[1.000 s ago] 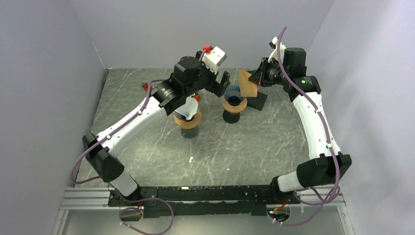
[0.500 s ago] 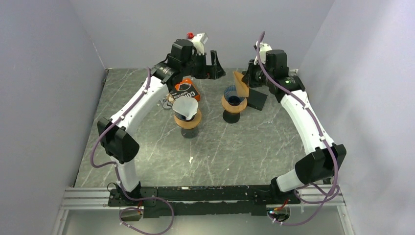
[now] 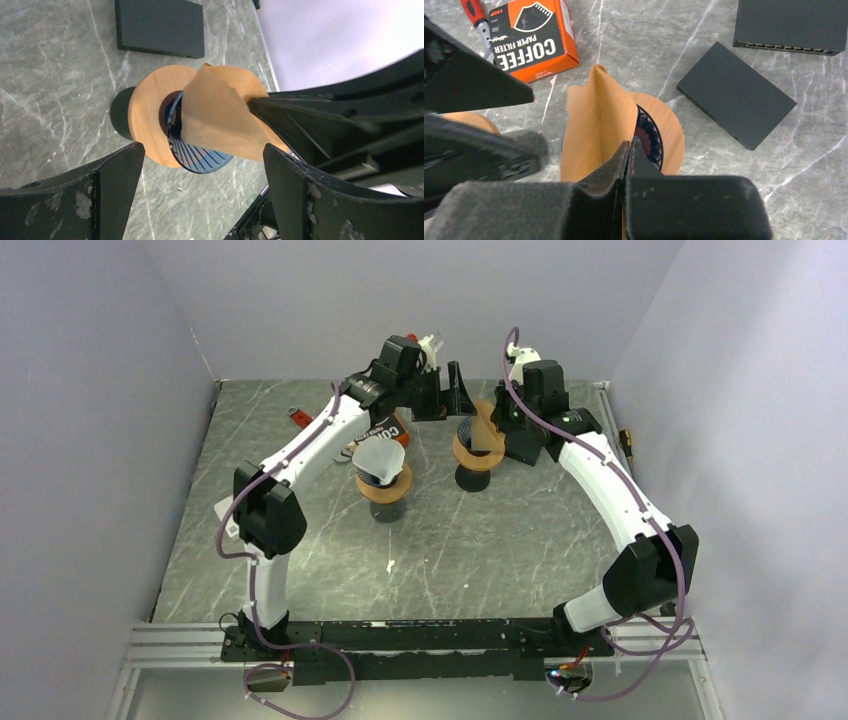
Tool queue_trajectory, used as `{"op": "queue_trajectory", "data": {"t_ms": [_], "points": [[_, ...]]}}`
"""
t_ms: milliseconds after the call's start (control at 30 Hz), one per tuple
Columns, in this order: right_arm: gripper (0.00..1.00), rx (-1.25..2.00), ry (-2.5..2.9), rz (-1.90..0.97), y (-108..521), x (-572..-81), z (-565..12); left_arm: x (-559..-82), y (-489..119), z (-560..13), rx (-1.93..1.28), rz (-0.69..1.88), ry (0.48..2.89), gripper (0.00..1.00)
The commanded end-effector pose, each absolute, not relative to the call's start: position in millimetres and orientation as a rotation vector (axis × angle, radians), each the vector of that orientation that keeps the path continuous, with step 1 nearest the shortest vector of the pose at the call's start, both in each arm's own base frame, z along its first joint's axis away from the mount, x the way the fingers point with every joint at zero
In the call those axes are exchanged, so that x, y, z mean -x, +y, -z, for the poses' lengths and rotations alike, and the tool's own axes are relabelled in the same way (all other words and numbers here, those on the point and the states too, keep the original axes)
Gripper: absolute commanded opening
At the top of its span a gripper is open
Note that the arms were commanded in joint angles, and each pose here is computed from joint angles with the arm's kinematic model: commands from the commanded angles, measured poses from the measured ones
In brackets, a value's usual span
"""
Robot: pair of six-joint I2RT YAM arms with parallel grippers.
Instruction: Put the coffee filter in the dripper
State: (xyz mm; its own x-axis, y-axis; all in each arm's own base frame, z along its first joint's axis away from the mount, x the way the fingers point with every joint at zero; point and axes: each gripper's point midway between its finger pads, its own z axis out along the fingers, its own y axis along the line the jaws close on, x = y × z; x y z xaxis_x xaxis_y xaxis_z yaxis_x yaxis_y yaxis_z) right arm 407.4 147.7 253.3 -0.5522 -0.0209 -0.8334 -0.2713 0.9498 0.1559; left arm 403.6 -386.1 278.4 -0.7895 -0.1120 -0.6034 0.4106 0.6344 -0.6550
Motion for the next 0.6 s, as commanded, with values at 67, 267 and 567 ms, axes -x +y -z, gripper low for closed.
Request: {"op": "queue_trajectory", "data": {"t_ms": [67,267,567], "points": [[0.0,0.198,2.056,-0.344,152,-412,-273,-400,-401,-277,-0.238,1.159,2.258,0.94],[0.01,0.205,2.057,-0.335,153,-410,-272,-396,-400,-278,-0.262,1.148,2.244,0.96],[0.01,0.21,2.025,-0.325,154,-407,-285,-384,-391,-328,-0.258,1.207,2.076,0.95]]}}
